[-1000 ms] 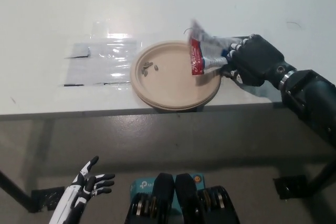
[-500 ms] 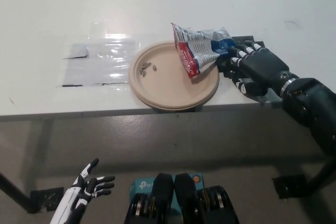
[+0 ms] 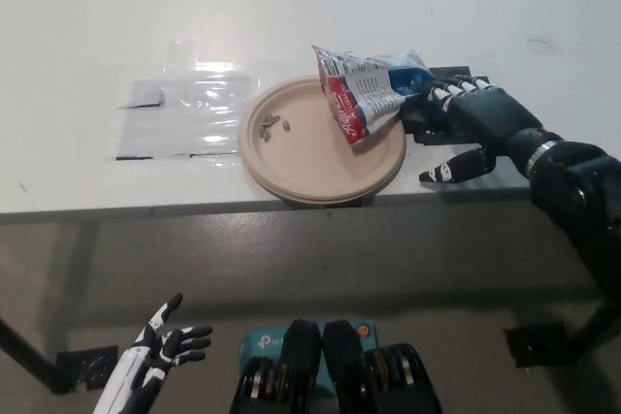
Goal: The robot picks up a small bag of sunflower seeds on the right hand side and take it to the empty plate on the left hand side then pours some sunflower seeds on to the plate.
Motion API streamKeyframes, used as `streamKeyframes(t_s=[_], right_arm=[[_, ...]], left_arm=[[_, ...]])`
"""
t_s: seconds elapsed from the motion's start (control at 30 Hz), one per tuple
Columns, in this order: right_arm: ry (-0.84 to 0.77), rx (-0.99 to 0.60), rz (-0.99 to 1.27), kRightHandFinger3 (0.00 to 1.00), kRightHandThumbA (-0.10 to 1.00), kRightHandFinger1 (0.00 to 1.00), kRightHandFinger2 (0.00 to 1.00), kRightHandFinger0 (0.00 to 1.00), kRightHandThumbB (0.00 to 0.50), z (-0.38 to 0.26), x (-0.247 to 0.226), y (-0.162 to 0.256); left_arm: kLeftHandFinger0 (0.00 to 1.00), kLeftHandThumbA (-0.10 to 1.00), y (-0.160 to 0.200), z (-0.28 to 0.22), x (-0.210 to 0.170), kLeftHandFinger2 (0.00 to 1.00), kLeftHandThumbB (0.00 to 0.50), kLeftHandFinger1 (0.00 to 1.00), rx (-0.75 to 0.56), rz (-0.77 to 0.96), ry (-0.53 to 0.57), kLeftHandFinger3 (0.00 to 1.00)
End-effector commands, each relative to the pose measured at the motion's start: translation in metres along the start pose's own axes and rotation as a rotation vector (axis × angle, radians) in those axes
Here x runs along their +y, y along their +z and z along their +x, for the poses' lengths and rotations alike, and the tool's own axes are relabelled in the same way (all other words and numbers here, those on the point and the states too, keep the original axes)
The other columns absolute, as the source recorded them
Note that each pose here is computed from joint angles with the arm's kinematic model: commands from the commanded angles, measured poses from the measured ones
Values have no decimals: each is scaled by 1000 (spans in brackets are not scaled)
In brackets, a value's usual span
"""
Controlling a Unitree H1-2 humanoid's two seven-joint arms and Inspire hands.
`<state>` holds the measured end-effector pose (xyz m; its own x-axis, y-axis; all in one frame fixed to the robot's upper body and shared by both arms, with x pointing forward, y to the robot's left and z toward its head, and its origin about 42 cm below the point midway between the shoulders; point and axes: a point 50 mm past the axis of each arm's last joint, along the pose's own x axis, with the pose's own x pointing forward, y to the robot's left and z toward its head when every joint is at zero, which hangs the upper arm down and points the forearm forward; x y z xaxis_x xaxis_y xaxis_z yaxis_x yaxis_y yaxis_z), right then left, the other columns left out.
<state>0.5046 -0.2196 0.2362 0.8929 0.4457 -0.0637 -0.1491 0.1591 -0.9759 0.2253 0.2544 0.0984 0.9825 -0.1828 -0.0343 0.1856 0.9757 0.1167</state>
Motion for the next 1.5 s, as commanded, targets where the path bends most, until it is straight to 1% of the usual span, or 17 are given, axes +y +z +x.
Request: streamKeyframes(t_s=[0.0, 0.03, 0.07, 0.1, 0.13, 0.17, 0.27, 0.4, 0.5, 0.57, 0.73, 0.8, 0.83, 0.97, 1.13, 1.33, 1.47], right_arm=[[-195, -288, 674, 1000, 1000, 1000, 1000, 1000, 497, -92, -177, 17], [-238, -299, 704, 1000, 1000, 1000, 1000, 1000, 451, -103, -181, 15], [-305, -305, 719, 1000, 1000, 1000, 1000, 1000, 440, -119, -185, 14], [-319, -306, 714, 1000, 1000, 1000, 1000, 1000, 488, -122, -188, 14], [-369, -323, 733, 1000, 1000, 1000, 1000, 1000, 442, -133, -191, 12], [-422, -322, 757, 1000, 1000, 1000, 1000, 1000, 456, -142, -192, 12], [-640, -364, 754, 1000, 1000, 1000, 1000, 1000, 481, -178, -183, 12], [-860, -431, 738, 1000, 1000, 1000, 1000, 1000, 464, -225, -156, 36], [-931, -474, 710, 1000, 1000, 1000, 1000, 1000, 489, -263, -106, 83], [-928, -460, 722, 1000, 1000, 1000, 1000, 1000, 500, -282, -75, 102], [-840, -380, 815, 1000, 1000, 1000, 1000, 1000, 395, -292, 7, 111], [-754, -321, 766, 1000, 1000, 1000, 1000, 1000, 309, -289, 45, 104], [-747, -284, 753, 1000, 1000, 1000, 1000, 1000, 293, -288, 55, 103], [-670, -186, 794, 1000, 1000, 1000, 1000, 1000, 272, -266, 104, 87], [-553, -21, 850, 1000, 1000, 1000, 1000, 1000, 297, -250, 159, 66], [-536, -15, 897, 1000, 1000, 1000, 1000, 1000, 257, -239, 165, 62], [-565, -4, 947, 1000, 1000, 1000, 1000, 1000, 254, -238, 166, 61]], left_arm=[[780, 847, 13, 2, 4, 753, 171, 749, -84, -30, 61, 1000], [790, 843, 12, 3, 4, 773, 171, 772, -86, -38, 68, 1000], [817, 849, 12, 4, 4, 808, 177, 807, -90, -44, 75, 1000], [878, 856, 12, 6, 5, 876, 153, 874, -94, -47, 81, 1000], [911, 857, 12, 8, 5, 908, 145, 904, -98, -49, 83, 1000], [977, 876, 13, 10, 6, 990, 104, 980, -106, -42, 80, 1000], [1000, 1000, 15, 17, 8, 1000, 37, 1000, -126, -23, 84, 1000], [1000, 1000, 20, 32, 8, 1000, 52, 1000, -152, -41, 81, 1000], [1000, 1000, 24, 39, 6, 1000, 135, 1000, -162, -48, 76, 1000], [1000, 1000, 25, 42, 6, 1000, 175, 1000, -163, -49, 71, 1000], [1000, 1000, 29, 48, 9, 1000, 208, 1000, -175, -51, 54, 1000], [1000, 1000, 30, 50, 11, 1000, 180, 1000, -173, -45, 45, 1000], [1000, 1000, 30, 49, 11, 1000, 174, 1000, -171, -43, 43, 1000], [1000, 1000, 31, 53, 12, 1000, 138, 1000, -183, -42, 39, 1000], [1000, 1000, 24, 44, 6, 1000, 119, 1000, -171, -38, 43, 1000], [1000, 1000, 25, 44, 13, 1000, 69, 1000, -174, -11, 40, 1000], [1000, 1000, 27, 46, 13, 1000, 74, 1000, -178, 3, 41, 1000]])
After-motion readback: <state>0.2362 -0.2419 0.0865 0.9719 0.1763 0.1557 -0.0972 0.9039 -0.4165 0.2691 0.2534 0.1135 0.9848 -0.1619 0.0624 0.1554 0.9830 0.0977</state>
